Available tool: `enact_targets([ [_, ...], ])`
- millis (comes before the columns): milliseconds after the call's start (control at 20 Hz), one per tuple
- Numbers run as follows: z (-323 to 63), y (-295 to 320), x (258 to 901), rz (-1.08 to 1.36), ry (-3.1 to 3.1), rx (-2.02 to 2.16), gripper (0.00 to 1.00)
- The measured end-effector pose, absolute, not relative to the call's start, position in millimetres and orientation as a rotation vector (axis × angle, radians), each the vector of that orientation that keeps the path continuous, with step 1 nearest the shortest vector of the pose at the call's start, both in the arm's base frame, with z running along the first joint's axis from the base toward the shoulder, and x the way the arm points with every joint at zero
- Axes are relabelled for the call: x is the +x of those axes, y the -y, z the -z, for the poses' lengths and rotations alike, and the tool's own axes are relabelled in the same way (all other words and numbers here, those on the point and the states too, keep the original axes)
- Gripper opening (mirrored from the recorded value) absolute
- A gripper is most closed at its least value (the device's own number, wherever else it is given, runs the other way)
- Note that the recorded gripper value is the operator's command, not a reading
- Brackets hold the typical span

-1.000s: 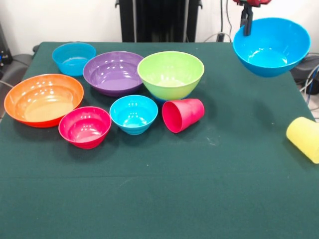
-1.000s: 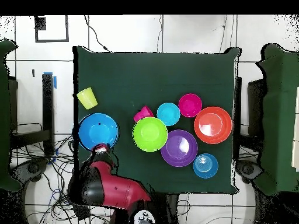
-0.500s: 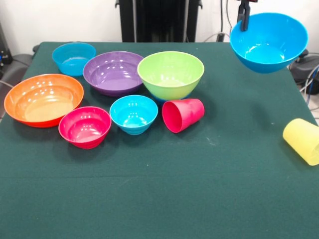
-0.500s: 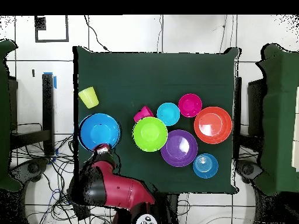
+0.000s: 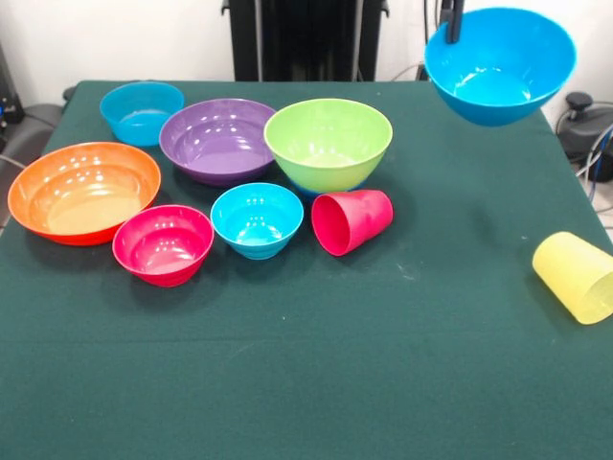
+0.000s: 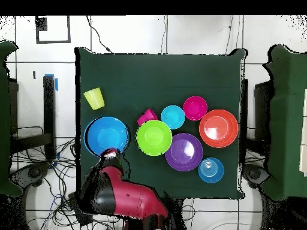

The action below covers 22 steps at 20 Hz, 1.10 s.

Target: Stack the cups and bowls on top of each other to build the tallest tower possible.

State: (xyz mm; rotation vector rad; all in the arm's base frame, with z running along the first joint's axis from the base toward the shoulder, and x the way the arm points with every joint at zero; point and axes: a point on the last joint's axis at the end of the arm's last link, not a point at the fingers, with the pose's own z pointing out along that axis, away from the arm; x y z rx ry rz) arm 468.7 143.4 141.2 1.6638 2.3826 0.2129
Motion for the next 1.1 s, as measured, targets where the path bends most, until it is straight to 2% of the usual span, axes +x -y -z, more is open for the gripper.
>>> enact_targets([
  [1100,-169.0,-120.0,497.4,-0.184,-2.368,1.545,0.00],
])
